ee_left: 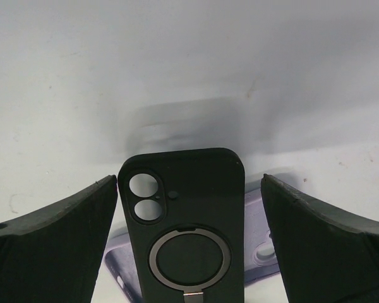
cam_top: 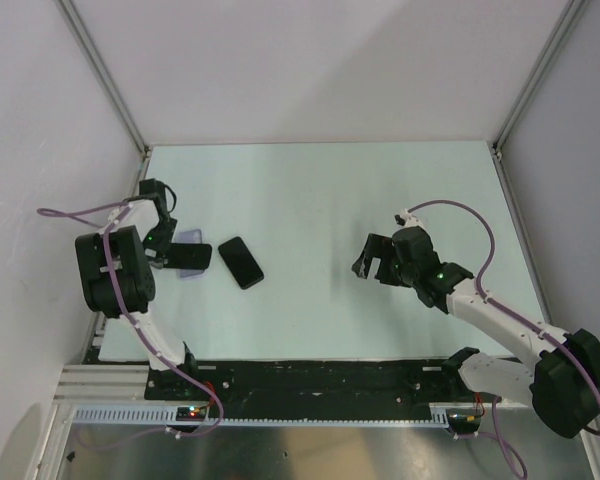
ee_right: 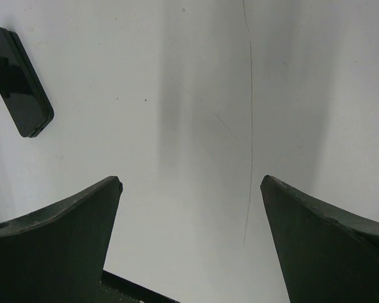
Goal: Put the phone into the phone case
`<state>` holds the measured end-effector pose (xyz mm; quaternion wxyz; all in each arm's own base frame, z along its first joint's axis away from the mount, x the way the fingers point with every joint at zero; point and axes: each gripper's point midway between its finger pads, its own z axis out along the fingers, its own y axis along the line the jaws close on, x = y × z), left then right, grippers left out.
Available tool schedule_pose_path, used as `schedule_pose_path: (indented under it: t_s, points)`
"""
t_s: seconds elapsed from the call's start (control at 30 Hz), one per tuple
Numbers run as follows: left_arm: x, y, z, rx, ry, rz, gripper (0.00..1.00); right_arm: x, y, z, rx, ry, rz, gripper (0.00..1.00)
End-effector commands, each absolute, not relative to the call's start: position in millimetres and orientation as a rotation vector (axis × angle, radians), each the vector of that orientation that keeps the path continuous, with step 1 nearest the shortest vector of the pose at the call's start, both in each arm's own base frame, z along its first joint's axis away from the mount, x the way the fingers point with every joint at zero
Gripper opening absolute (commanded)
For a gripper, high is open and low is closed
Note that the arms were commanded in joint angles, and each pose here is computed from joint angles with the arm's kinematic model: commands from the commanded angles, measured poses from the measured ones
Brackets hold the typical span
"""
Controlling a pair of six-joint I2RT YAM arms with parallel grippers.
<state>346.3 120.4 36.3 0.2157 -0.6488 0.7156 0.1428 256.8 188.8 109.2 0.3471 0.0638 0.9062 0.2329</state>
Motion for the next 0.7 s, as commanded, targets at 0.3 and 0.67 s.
schedule_pose_path:
  t_s: [0.3, 0.67]
  points:
    - [353, 119, 36, -1.845, 1.957, 0.349, 0.73, 261, 189, 116, 0.169, 2.318, 0.630, 1.00]
    - [348, 112, 77, -1.697, 2.003, 0.256, 0.60, 262, 191, 124, 0.143, 2.289, 0.647, 1.00]
